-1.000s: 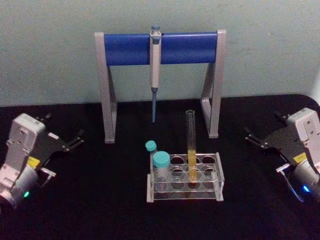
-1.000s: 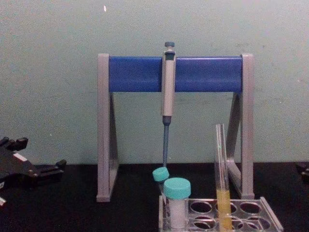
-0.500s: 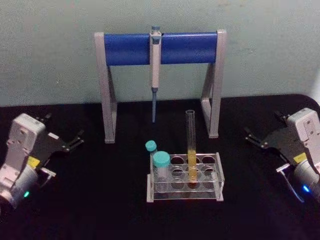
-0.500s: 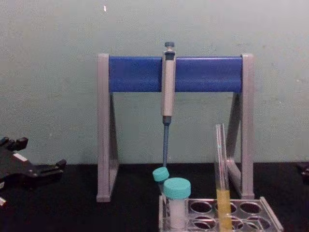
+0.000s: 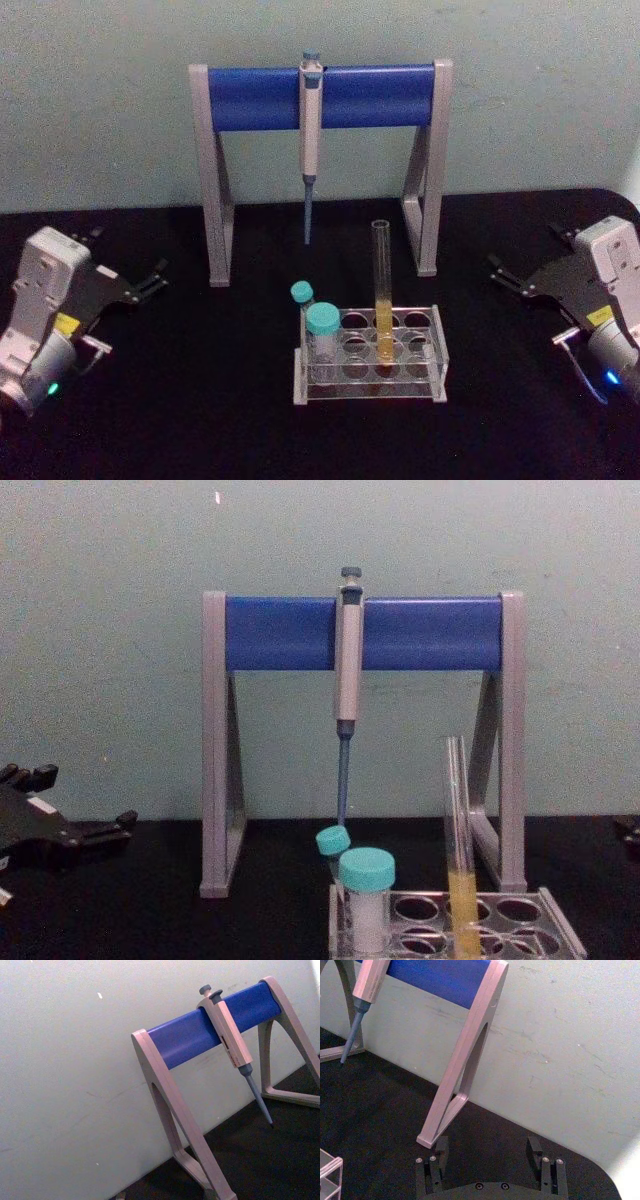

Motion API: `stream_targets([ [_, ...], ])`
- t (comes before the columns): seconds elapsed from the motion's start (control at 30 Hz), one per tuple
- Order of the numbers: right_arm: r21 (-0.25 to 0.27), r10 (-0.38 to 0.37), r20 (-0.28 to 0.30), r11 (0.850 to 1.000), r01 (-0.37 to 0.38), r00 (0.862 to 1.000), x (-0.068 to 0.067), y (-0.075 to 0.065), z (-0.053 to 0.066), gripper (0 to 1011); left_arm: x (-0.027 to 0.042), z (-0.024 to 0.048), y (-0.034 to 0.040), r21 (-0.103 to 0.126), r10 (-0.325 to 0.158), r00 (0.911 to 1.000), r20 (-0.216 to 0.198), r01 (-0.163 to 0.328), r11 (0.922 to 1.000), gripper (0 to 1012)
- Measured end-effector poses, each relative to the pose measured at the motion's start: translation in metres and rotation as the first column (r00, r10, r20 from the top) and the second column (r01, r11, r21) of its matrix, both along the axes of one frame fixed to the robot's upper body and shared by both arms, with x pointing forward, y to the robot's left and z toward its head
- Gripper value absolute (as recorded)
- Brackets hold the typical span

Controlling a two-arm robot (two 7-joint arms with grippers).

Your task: Pick up the test tube from the test tube rack, shake it, then place it back into the test tube rack.

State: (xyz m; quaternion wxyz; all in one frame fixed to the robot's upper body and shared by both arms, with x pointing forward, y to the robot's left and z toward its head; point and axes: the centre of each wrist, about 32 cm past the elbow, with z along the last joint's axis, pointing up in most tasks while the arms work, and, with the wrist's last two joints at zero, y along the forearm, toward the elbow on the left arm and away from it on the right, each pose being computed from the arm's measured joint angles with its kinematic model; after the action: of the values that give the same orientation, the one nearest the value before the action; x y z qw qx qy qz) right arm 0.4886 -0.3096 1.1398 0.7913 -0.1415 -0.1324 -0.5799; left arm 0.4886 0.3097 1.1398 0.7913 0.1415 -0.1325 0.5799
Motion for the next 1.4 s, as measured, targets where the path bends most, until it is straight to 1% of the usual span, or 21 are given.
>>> stream_targets([
  [1.13,0.001,0.000,0.000,1.000,0.000,1.000,-0.0001,-0.0002,0.0000,1000,0.0000,0.0000,0.0000,0.000,0.000,1.0000,0.000,0.000,1.0000,1010],
  [1.37,0.008,0.016,-0.005,1.000,-0.016,1.000,-0.0022,0.0011,0.0037,1000,0.0000,0.0000,0.0000,0.000,0.000,1.0000,0.000,0.000,1.0000,1009],
  [1.4,0.016,0.023,-0.011,1.000,-0.023,1.000,-0.0034,0.0018,0.0049,1000,0.0000,0.0000,0.0000,0.000,0.000,1.0000,0.000,0.000,1.0000,1010],
])
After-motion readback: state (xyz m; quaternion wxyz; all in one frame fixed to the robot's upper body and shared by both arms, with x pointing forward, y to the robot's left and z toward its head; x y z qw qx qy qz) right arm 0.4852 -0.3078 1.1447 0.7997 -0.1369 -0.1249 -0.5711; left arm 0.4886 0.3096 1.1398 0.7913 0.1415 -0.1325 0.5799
